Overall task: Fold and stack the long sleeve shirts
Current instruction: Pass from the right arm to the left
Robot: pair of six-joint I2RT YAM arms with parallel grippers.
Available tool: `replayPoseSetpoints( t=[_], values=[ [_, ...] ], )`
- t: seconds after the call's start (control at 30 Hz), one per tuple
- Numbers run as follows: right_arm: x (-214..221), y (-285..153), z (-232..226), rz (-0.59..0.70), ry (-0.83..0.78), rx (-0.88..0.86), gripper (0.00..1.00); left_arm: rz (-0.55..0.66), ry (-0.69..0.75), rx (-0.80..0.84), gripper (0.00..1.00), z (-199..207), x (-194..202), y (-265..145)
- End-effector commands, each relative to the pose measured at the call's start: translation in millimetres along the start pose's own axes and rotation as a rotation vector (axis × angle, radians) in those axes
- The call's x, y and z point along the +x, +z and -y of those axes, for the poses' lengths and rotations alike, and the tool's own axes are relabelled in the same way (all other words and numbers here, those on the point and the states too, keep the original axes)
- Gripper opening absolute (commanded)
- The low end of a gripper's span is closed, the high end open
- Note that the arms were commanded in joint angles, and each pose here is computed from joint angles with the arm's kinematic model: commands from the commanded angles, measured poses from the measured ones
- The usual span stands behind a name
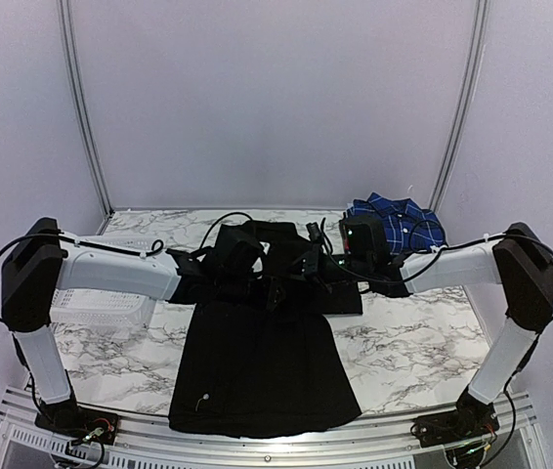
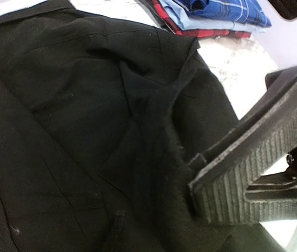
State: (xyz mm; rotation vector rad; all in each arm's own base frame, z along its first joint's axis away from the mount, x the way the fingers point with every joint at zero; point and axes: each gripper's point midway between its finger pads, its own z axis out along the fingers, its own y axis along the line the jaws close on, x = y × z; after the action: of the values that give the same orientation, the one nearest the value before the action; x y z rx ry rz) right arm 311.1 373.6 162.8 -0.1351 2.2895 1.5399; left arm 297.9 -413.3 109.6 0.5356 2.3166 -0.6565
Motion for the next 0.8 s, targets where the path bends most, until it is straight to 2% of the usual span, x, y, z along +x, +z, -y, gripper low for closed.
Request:
replayPoseSetpoints(
  t=[0.0, 0.03, 0.07, 0.3, 0.4, 0.63, 0.77],
  values=[
    [-10.8, 0.8, -20.5, 0.037, -0.059, -0.016, 0.0, 0.036, 0.005, -0.03, 0.18, 2.3, -15.5, 1.2],
    [-13.3, -1.1, -21.1, 0.05, -0.082, 0.0, 0.01, 0.029, 0.005, -0.023, 0.06, 4.1, -16.3, -1.6],
    [-15.4, -3.0, -20.4, 0.061, -0.101, 0.019, 0.06, 0.028, 0.006, -0.021, 0.0, 4.9, -17.4, -4.9],
    [-41.9, -31.5, -18.8, 0.166, -0.289, 0.226, 0.45, 0.046, 0.0, 0.067, 0.0, 24.3, -35.2, -47.5],
    [-52.4, -53.4, -12.7, 0.225, -0.358, 0.345, 0.56, 0.082, -0.002, 0.105, 0.0, 34.1, -51.5, -71.0],
    [-60.7, -114.7, 18.7, 0.36, -0.424, 0.627, 0.59, 0.232, -0.005, 0.128, 0.0, 56.7, -121.9, -122.6],
    [-52.2, -142.9, 41.5, 0.397, -0.374, 0.678, 0.59, 0.337, -0.018, 0.081, 0.0, 55.4, -165.3, -148.7]
  ],
)
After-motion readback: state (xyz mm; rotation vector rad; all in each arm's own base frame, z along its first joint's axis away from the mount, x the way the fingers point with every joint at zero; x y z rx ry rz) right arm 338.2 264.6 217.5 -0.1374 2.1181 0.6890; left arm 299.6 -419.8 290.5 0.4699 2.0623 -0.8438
